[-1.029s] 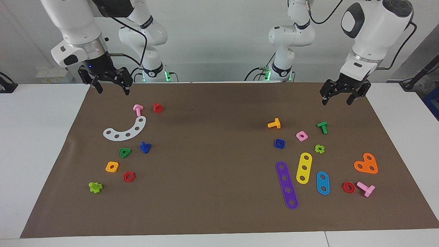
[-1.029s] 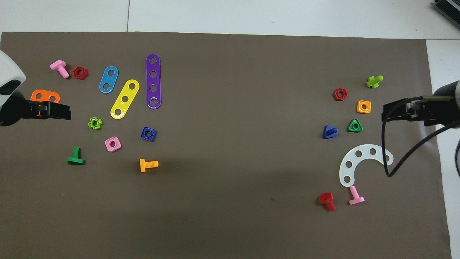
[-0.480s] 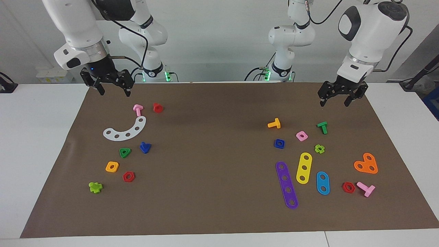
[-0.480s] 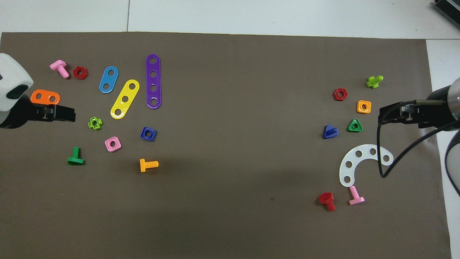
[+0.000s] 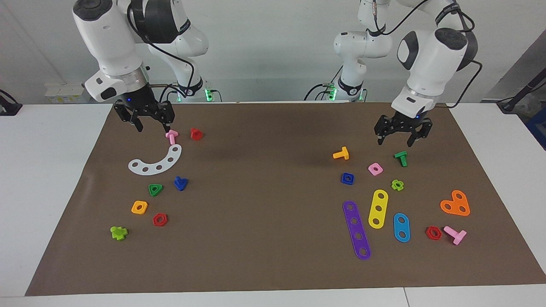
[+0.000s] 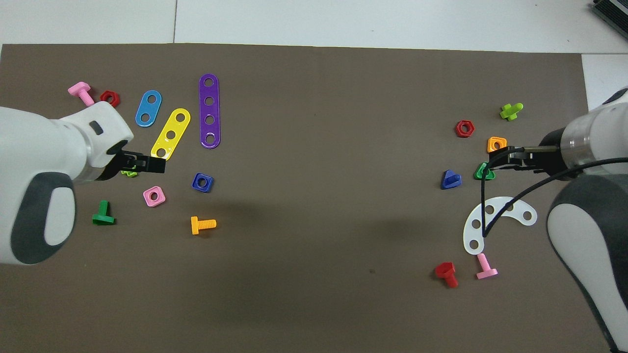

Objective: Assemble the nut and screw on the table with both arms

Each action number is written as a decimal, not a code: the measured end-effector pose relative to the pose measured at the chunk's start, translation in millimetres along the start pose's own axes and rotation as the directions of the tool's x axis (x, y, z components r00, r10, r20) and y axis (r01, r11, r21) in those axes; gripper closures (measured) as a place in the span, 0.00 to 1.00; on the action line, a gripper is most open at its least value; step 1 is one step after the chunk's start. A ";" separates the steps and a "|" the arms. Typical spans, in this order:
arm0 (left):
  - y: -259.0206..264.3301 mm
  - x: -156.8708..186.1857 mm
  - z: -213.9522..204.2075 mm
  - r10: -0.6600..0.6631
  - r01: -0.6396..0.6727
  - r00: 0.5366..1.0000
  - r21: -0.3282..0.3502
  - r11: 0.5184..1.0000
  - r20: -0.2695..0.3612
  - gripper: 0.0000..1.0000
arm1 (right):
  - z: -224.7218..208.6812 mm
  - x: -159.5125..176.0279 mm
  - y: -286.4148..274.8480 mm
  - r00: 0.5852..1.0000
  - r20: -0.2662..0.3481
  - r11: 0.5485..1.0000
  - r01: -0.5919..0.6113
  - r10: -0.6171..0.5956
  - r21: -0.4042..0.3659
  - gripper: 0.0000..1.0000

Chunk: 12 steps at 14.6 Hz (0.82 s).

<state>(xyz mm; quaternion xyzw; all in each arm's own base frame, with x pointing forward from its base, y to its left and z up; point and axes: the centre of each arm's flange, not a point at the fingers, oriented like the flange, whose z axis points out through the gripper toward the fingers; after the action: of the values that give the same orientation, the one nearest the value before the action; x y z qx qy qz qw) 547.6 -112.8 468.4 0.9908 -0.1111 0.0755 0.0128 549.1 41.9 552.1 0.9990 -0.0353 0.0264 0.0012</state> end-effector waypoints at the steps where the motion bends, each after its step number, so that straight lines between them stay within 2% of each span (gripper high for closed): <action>1: 10.3 1.7 22.5 0.018 -0.018 1.000 -0.002 1.000 -0.005 0.00 | 10.1 1.2 -0.3 1.000 -0.004 1.000 0.000 0.000 0.001 0.16; 3: 21.2 1.0 56.2 0.090 -0.090 0.996 -0.004 0.996 -0.003 0.01 | 31.2 5.6 -1.0 1.000 -0.009 1.000 0.001 -0.001 0.002 0.15; 5: 20.1 -4.6 72.5 0.186 -0.186 0.983 -0.006 0.983 0.013 0.03 | 57.2 10.6 -2.0 1.000 -0.003 1.000 0.015 -0.015 0.002 0.14; 6: 18.8 -7.7 77.1 0.210 -0.210 0.977 -0.007 0.978 0.017 0.05 | 70.6 13.6 -2.4 0.999 -0.004 0.999 0.033 -0.033 0.002 0.09; 10: 32.3 -20.7 107.7 0.258 -0.258 0.966 -0.005 0.966 -0.005 0.04 | 113.7 21.9 -3.3 0.996 0.024 0.997 0.081 -0.081 0.002 0.08; 12: 38.2 -23.8 128.7 0.269 -0.269 0.963 -0.008 0.963 0.003 0.04 | 133.3 24.8 -6.2 0.996 0.016 0.996 0.090 -0.090 0.003 0.09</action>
<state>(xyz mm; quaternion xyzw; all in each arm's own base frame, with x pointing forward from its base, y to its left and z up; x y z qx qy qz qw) 535.2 -150.3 337.9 0.9666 -0.2451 0.0744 0.0059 581.3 45.8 420.3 0.9998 0.0096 0.0184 0.0008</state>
